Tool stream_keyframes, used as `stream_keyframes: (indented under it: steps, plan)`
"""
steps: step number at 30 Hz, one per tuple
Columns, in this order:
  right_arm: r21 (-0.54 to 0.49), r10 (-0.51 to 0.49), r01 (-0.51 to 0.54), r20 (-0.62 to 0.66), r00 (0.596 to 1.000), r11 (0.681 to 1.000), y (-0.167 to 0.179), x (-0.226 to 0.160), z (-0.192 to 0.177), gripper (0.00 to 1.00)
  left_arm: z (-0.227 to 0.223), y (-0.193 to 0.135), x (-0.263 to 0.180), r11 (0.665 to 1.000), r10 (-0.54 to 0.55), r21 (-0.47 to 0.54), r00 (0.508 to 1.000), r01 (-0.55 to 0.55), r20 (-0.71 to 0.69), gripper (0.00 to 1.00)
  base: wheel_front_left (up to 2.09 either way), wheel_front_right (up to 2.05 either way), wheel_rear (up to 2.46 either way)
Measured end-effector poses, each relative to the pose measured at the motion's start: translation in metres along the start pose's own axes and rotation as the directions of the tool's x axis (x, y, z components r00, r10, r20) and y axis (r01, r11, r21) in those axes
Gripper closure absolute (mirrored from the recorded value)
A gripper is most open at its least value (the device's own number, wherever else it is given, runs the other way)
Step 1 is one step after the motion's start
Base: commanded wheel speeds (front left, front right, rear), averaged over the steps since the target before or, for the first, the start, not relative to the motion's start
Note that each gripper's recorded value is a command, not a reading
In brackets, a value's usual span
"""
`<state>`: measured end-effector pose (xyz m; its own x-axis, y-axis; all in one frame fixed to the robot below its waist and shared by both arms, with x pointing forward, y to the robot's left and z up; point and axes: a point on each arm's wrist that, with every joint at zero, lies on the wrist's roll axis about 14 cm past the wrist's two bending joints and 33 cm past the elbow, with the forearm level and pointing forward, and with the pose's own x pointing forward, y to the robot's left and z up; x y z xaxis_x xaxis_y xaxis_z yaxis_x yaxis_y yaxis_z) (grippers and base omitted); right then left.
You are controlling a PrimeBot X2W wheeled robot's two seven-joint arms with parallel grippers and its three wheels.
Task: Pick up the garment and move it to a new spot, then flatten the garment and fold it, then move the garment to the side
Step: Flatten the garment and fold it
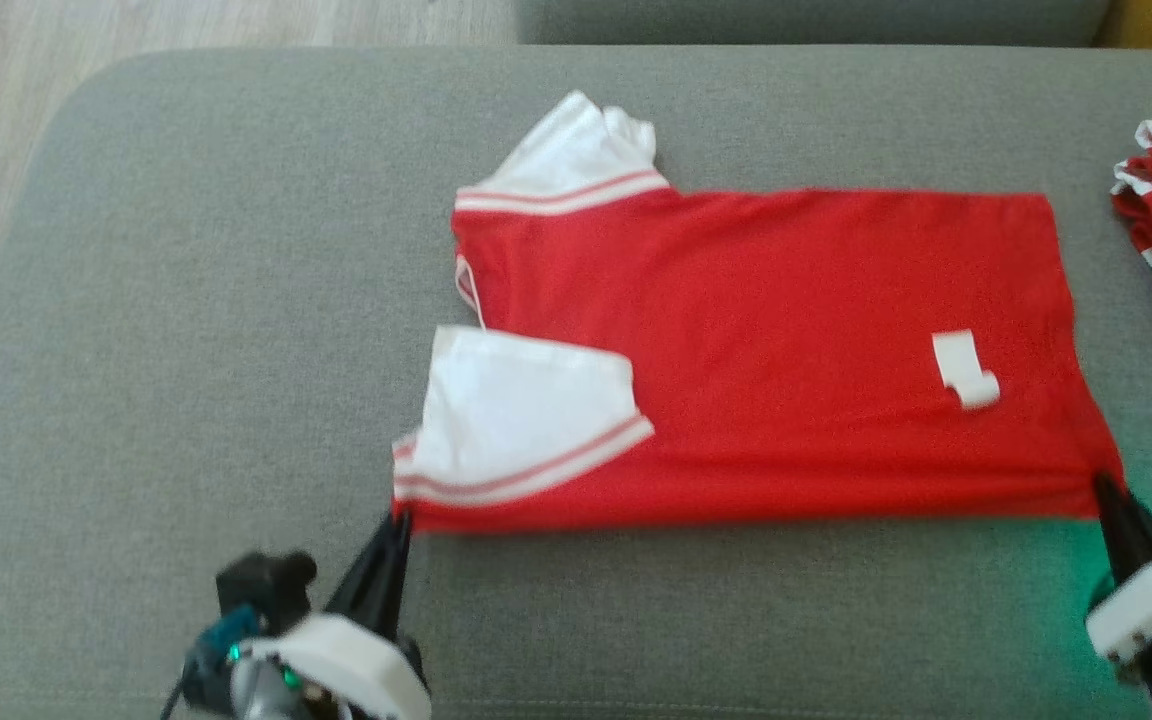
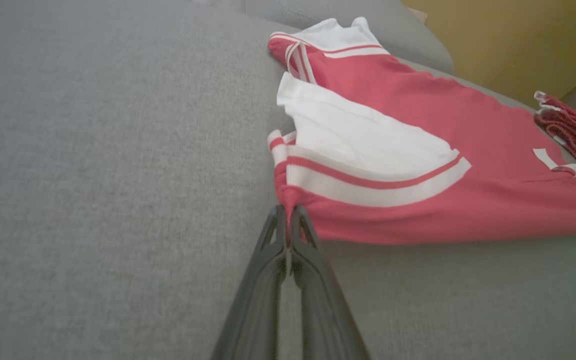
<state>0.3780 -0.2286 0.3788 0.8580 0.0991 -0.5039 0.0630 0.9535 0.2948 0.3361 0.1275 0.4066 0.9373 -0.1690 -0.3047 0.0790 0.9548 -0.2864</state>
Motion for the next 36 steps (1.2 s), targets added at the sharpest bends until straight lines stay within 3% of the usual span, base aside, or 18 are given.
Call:
stream_keyframes:
  steps: [5,10,11,12,13,19,23,26,28,31,36]
  plan:
    - [0.011,-0.030,0.031,-0.053,0.998,0.999,-0.007,-0.021,-0.021,1.00,-0.023,0.001,-0.022,1.000,0.008,0.006,0.996,-0.007,-0.091,1.00,0.00,0.00,0.00]
    - [0.001,-0.041,0.041,-0.055,0.998,0.999,-0.007,-0.022,-0.018,1.00,-0.035,-0.002,-0.024,1.000,-0.006,0.013,0.986,0.009,-0.168,1.00,0.00,0.00,0.00]
    - [0.000,-0.043,0.043,-0.059,0.997,0.999,-0.006,-0.022,-0.018,0.52,-0.039,-0.002,-0.024,1.000,-0.006,0.017,0.982,0.010,-0.190,1.00,0.00,0.00,0.00]
    - [-0.002,-0.047,0.047,-0.061,0.997,0.999,-0.007,-0.022,-0.018,0.00,-0.041,-0.002,-0.025,1.000,-0.006,0.021,0.980,0.010,-0.197,0.56,0.00,0.00,0.00]
    - [-0.004,-0.050,0.050,-0.059,0.997,0.999,-0.007,-0.021,-0.017,0.00,-0.041,-0.001,-0.024,1.000,-0.002,0.025,0.980,0.007,-0.200,0.00,0.00,0.00,0.00]
    - [0.006,-0.077,0.077,0.027,0.997,0.997,-0.012,-0.021,0.005,0.00,-0.014,0.005,-0.009,0.998,0.000,0.065,0.992,0.008,-0.129,0.00,0.00,0.00,0.00]
    - [0.002,-0.076,0.076,0.034,0.997,0.997,-0.010,-0.016,0.008,0.00,0.057,-0.008,0.031,0.984,-0.096,0.156,0.995,0.091,0.029,0.00,0.00,0.00,0.00]
    - [0.003,-0.066,0.066,0.029,0.997,0.998,-0.006,-0.007,0.009,0.00,0.116,-0.026,0.068,0.948,-0.211,0.265,0.972,0.178,0.103,0.00,0.00,0.00,0.00]
    - [0.001,-0.063,0.063,0.031,0.998,0.998,-0.005,-0.003,0.010,0.00,0.131,-0.032,0.081,0.938,-0.243,0.279,0.965,0.207,0.102,0.00,0.00,0.00,0.00]
    - [-0.007,-0.060,0.060,0.064,0.996,0.998,-0.003,0.014,0.024,0.00,0.158,-0.047,0.120,0.882,-0.320,0.376,0.947,0.284,0.036,0.00,0.00,0.00,0.00]
    - [-0.010,-0.043,0.044,0.079,0.996,0.999,0.001,0.040,0.031,0.00,0.165,-0.053,0.183,0.833,-0.325,0.439,0.940,0.336,-0.102,0.00,0.00,0.00,0.00]
